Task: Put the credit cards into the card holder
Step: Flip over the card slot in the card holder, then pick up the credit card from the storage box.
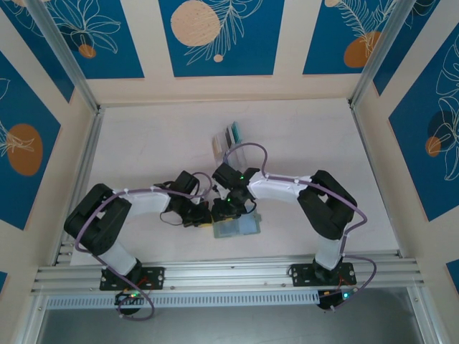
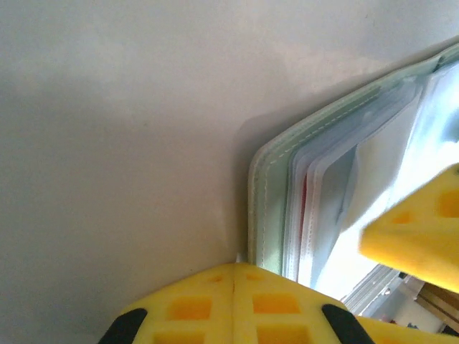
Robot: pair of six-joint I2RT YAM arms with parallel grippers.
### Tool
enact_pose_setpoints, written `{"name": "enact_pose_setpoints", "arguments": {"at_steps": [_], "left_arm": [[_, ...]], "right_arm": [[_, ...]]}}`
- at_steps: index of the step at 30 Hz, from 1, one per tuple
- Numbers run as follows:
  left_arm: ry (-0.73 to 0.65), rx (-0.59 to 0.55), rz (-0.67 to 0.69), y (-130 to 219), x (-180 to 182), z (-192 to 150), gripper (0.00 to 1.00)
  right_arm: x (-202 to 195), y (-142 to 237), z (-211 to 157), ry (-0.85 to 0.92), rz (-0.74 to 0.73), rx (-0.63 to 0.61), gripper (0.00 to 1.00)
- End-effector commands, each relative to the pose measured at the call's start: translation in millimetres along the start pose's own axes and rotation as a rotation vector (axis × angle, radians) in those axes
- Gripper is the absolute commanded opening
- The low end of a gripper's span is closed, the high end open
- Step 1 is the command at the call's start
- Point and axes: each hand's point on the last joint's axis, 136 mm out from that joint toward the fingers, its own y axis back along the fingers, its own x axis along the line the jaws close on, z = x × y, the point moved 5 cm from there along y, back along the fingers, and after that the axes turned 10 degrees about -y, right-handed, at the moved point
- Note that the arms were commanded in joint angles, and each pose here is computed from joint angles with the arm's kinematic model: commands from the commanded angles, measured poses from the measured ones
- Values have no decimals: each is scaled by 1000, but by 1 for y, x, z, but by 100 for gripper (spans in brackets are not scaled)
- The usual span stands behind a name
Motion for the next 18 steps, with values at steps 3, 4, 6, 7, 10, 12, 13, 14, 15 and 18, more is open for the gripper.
{"name": "enact_pose_setpoints", "arguments": {"at_steps": [3, 4, 6, 7, 10, 12, 13, 14, 15, 18], "left_arm": [[-18, -148, -69, 31, -9, 25, 2], [-16, -163, -75, 37, -10, 27, 2], [-13, -199, -84, 53, -12, 33, 2], [-14, -213, -87, 59, -13, 36, 3], [-22, -258, -93, 73, -17, 50, 4], [-19, -271, -106, 77, -20, 64, 4], [-23, -277, -118, 78, -23, 71, 3], [-21, -285, -128, 78, -25, 79, 3], [-18, -291, -139, 77, -27, 87, 3], [-7, -303, -173, 75, -31, 108, 3]], "right_arm": [[2, 78, 30, 26, 31, -140, 37], [-1, 86, 35, 26, 29, -158, 38], [-9, 102, 48, 22, 11, -200, 41], [-12, 107, 54, 18, 5, -212, 42], [-18, 116, 75, 22, -2, -230, 45], [-18, 118, 91, 28, -6, -241, 46], [-17, 120, 98, 34, -5, -252, 46], [-19, 120, 107, 35, -13, -260, 46], [-19, 120, 114, 38, -22, -264, 46], [-19, 120, 134, 41, -24, -270, 45]]}}
